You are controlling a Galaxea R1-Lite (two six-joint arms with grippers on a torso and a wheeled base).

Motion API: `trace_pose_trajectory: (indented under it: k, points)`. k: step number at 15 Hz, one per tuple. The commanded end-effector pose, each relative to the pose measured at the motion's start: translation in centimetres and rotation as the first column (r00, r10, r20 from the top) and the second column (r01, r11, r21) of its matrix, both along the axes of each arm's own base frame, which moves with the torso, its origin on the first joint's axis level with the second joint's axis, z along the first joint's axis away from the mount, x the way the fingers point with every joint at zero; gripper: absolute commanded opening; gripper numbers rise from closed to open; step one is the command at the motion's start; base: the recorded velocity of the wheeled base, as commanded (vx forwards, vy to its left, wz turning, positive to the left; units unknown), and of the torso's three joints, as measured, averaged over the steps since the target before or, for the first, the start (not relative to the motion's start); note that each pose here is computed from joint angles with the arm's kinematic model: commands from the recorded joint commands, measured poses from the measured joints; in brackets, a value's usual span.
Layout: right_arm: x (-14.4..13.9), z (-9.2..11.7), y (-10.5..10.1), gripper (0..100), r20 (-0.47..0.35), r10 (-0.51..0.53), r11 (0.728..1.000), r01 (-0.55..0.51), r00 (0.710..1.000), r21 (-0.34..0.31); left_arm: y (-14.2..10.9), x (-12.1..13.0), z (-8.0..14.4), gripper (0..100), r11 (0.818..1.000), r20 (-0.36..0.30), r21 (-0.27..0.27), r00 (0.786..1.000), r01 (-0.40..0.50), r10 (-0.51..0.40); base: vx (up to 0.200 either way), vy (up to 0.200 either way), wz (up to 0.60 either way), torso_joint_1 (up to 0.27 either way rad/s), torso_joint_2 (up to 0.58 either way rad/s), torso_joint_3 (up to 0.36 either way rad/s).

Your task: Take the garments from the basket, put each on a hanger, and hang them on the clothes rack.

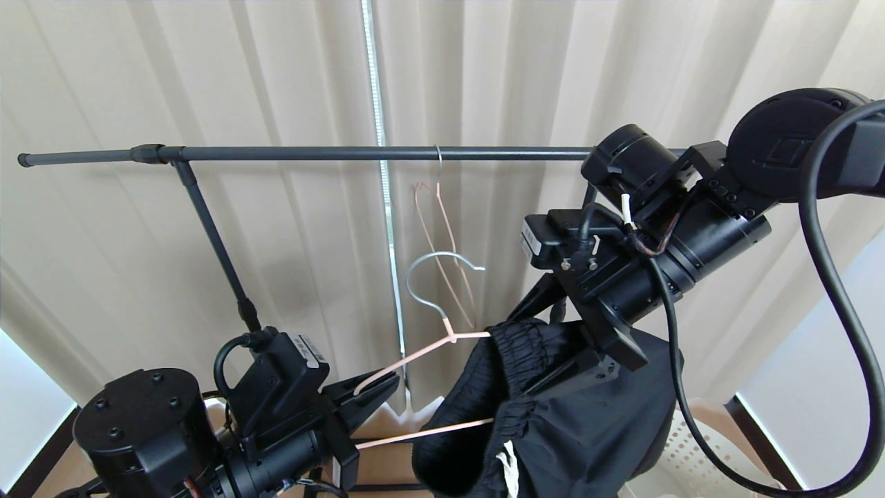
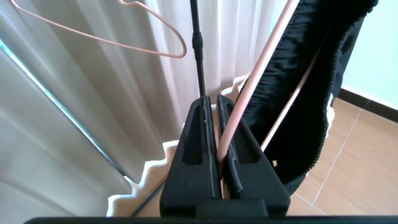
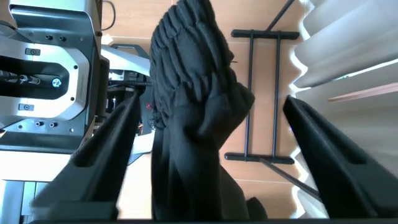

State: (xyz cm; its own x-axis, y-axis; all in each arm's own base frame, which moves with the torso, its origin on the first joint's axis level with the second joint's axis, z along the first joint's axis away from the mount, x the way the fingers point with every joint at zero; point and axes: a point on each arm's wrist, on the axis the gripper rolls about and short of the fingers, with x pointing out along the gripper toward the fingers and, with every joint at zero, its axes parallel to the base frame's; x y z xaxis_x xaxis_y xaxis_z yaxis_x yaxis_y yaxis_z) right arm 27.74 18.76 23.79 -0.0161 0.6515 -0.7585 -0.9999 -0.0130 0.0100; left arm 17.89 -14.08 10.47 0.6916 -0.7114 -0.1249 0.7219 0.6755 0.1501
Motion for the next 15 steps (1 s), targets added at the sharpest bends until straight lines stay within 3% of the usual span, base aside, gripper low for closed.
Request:
trace_pose_trajectory:
  k: [1,9,11,12,15]
  points:
    - [-0.04,-0.03,0.02,0,-0.006,-0.006,1.000,0.006,1.000,-0.003,0.00,0.01,-0.02,0,1.000,-0.001,0.000,1.000,-0.001,0.001,0.000,0.000,0.00,0.000,0.00,0.000]
    - [-0.35,0.52,-0.21,0,0.009,-0.022,1.000,0.022,1.000,-0.005,0.02,0.10,0.03,0,1.000,0.002,-0.002,1.000,-0.004,0.004,0.000,0.000,0.00,0.000,0.00,0.000]
    - [-0.51,0.78,-0.30,0,0.014,-0.024,1.000,0.024,1.000,-0.001,0.04,0.14,-0.12,0,1.000,0.017,0.024,1.000,-0.005,0.004,0.000,0.000,0.00,0.000,0.00,0.000]
    - [-0.53,0.81,-0.26,0,0.015,-0.023,1.000,0.023,1.000,0.000,0.12,0.04,-0.17,100,1.000,0.018,0.030,1.000,-0.002,0.002,0.000,0.000,0.00,0.000,0.00,0.000]
    - [-0.51,0.84,-0.34,0,0.020,-0.037,0.999,0.037,0.999,-0.012,0.49,-0.31,0.30,100,1.000,0.036,0.015,0.999,-0.001,0.001,0.000,0.000,0.00,0.000,0.00,0.000]
